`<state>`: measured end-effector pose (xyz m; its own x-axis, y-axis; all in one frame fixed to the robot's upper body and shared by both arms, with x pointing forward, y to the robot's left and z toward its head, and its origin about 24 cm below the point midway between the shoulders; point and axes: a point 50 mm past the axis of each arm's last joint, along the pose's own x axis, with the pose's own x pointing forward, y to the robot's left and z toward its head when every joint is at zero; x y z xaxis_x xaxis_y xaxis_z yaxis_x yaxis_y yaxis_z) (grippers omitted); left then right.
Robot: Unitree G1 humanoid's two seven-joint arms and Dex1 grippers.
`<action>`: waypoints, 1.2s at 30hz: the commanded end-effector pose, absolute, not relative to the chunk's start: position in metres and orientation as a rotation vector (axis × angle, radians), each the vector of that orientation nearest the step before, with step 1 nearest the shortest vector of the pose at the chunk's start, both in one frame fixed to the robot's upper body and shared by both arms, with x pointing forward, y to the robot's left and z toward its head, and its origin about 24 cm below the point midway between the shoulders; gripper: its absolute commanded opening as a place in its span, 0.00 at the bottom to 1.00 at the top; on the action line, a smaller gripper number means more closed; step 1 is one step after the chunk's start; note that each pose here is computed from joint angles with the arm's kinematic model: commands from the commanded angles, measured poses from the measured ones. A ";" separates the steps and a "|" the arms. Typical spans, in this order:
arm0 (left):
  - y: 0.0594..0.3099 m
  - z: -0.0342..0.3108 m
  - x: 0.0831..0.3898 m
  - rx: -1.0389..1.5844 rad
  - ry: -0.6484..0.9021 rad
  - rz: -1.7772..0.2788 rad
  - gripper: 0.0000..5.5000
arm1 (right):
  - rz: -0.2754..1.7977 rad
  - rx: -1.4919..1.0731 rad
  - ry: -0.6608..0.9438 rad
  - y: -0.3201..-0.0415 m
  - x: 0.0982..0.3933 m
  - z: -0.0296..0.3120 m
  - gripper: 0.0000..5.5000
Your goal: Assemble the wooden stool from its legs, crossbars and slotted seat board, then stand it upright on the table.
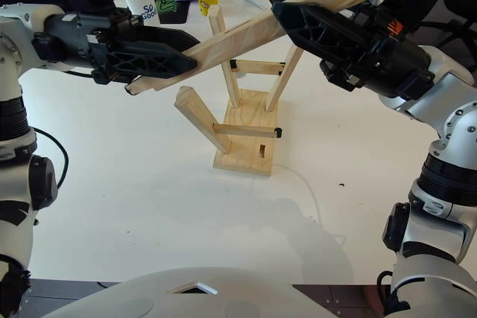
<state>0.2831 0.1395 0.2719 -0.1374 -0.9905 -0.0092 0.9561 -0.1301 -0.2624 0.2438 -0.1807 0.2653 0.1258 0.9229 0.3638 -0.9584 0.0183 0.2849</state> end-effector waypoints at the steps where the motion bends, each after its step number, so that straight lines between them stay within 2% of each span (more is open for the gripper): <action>1: 0.144 0.271 0.283 -0.157 0.201 -1.656 0.37 | 1.503 0.527 -0.068 -0.183 0.240 0.263 0.39; 8: 0.144 0.275 0.284 -0.176 0.175 -1.649 0.37 | 1.495 0.525 -0.065 -0.185 0.241 0.262 0.39; 9: 0.144 0.276 0.284 -0.178 0.168 -1.647 0.44 | 1.497 0.523 -0.062 -0.185 0.241 0.262 0.39; 10: 0.145 0.277 0.284 -0.181 0.163 -1.647 0.46 | 1.498 0.522 -0.061 -0.185 0.241 0.261 0.39; 14: 0.147 0.284 0.285 -0.233 0.128 -1.645 0.46 | 1.471 0.524 -0.063 -0.186 0.244 0.260 0.39; 21: 0.163 0.295 0.285 -0.228 0.070 -1.540 0.46 | 1.461 0.523 -0.051 -0.191 0.243 0.259 0.39; 23: 0.170 0.292 0.284 -0.141 0.065 -1.461 0.46 | 1.473 0.510 -0.019 -0.193 0.239 0.257 0.39; 26: 0.177 0.269 0.281 0.081 0.105 -1.308 0.46 | 1.472 0.506 -0.011 -0.205 0.234 0.263 0.39; 30: 0.202 0.228 0.272 0.151 0.137 -1.122 0.46 | 1.425 0.525 -0.055 -0.240 0.223 0.282 0.39; 34: 0.236 0.147 0.233 0.236 0.504 -1.023 0.46 | 1.364 0.518 -0.077 -0.266 0.208 0.293 0.39; 36: 0.238 0.114 0.213 0.206 0.632 -1.040 0.46 | 1.339 0.524 -0.100 -0.274 0.205 0.297 0.39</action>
<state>0.2428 0.2317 0.1570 0.4484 -0.7834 -0.4304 0.8548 0.5166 -0.0496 0.2155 -0.2614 0.2865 0.2357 0.9063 0.3508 -0.9382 0.1181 0.3252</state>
